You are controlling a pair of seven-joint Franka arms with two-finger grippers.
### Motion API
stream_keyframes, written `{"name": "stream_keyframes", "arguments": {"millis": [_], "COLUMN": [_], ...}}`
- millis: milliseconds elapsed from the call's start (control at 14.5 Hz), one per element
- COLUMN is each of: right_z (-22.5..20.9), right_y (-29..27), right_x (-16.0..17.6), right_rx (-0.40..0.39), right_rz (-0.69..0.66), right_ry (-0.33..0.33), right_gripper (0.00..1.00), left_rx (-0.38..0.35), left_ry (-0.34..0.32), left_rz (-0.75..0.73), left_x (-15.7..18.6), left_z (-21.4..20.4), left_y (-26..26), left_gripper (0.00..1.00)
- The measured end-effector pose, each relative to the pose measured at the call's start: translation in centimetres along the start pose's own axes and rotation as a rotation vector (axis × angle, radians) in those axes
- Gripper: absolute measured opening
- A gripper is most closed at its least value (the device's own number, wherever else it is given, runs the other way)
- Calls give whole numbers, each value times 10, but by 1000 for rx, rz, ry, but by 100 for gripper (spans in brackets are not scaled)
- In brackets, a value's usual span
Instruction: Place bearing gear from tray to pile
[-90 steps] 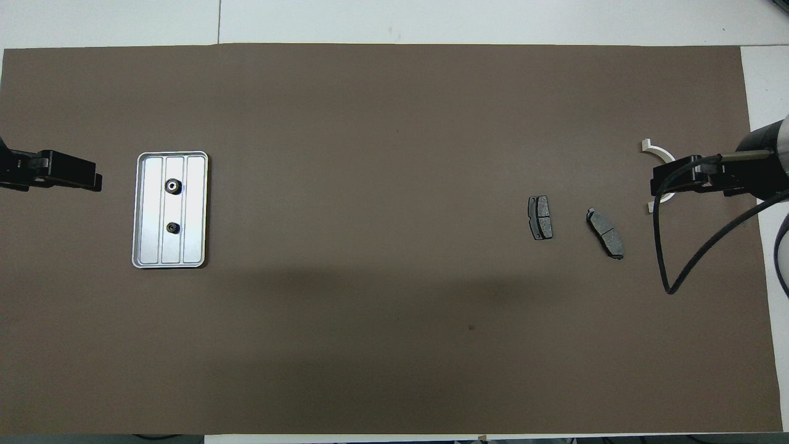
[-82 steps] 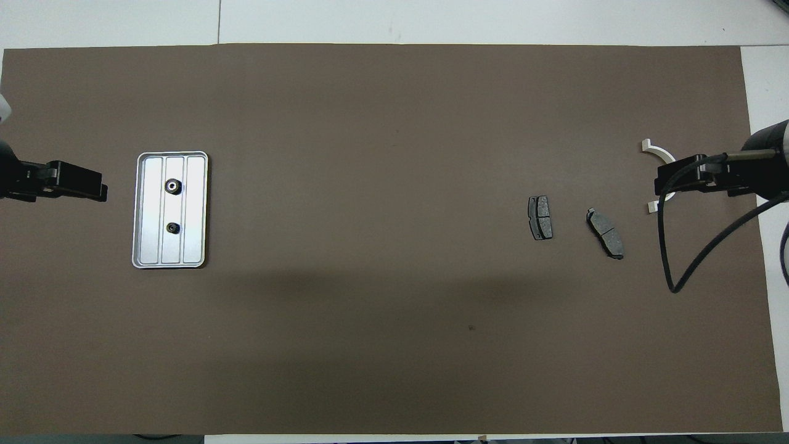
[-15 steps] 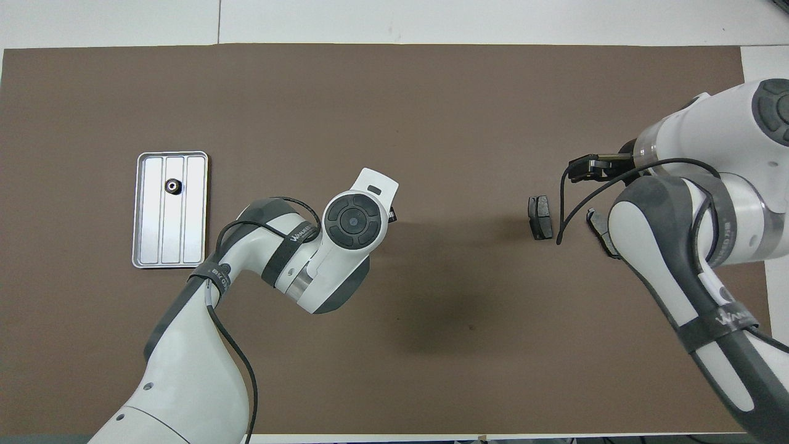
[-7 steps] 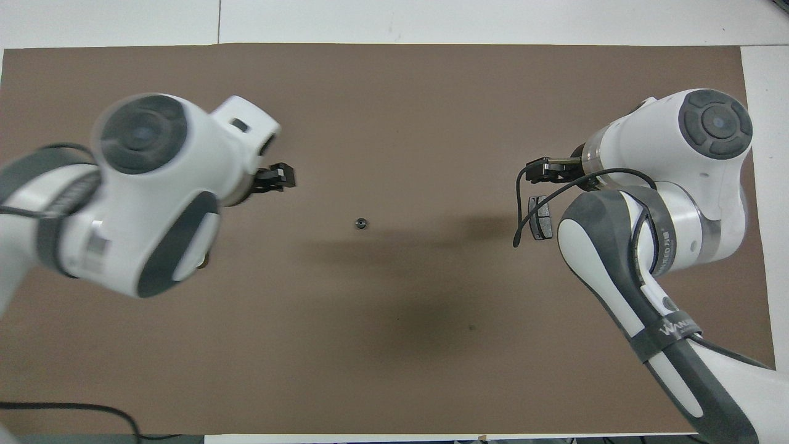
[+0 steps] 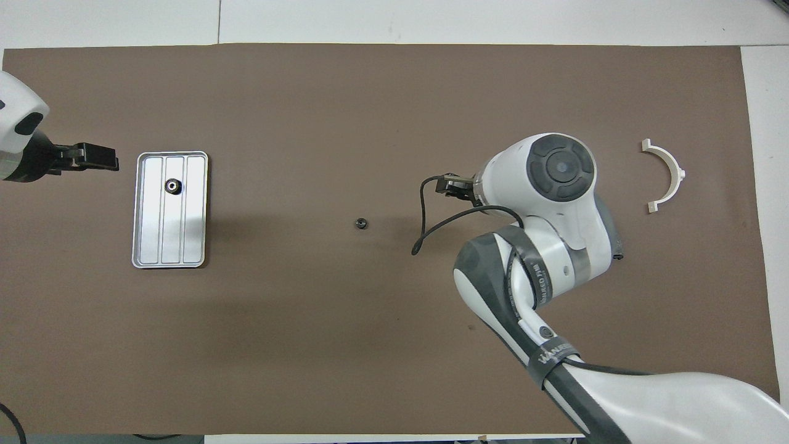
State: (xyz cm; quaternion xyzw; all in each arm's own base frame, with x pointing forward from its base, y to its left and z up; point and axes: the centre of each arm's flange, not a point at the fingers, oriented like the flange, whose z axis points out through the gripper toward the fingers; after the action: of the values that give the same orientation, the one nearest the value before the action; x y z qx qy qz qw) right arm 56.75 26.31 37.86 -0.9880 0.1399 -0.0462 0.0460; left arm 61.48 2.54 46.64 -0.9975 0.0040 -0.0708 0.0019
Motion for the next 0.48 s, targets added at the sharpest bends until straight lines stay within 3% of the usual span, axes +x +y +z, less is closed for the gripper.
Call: {"name": "stream_keyframes", "arguments": {"millis": [207, 275, 482], "right_z": [11, 12, 23], "right_y": [-38, -51, -100], "right_x": [-25, -33, -56], "right_rx": [8, 13, -31], "right_rz": [83, 106, 142], "right_ry": [-5, -6, 8], "right_gripper": [100, 100, 100], "left_rx": [2, 2, 0], "left_ry": [7, 2, -40], "left_rz": [16, 20, 24], "left_x": [14, 16, 13], "left_z": [74, 93, 129], "left_y": [11, 14, 17], "left_gripper": [100, 92, 90]}}
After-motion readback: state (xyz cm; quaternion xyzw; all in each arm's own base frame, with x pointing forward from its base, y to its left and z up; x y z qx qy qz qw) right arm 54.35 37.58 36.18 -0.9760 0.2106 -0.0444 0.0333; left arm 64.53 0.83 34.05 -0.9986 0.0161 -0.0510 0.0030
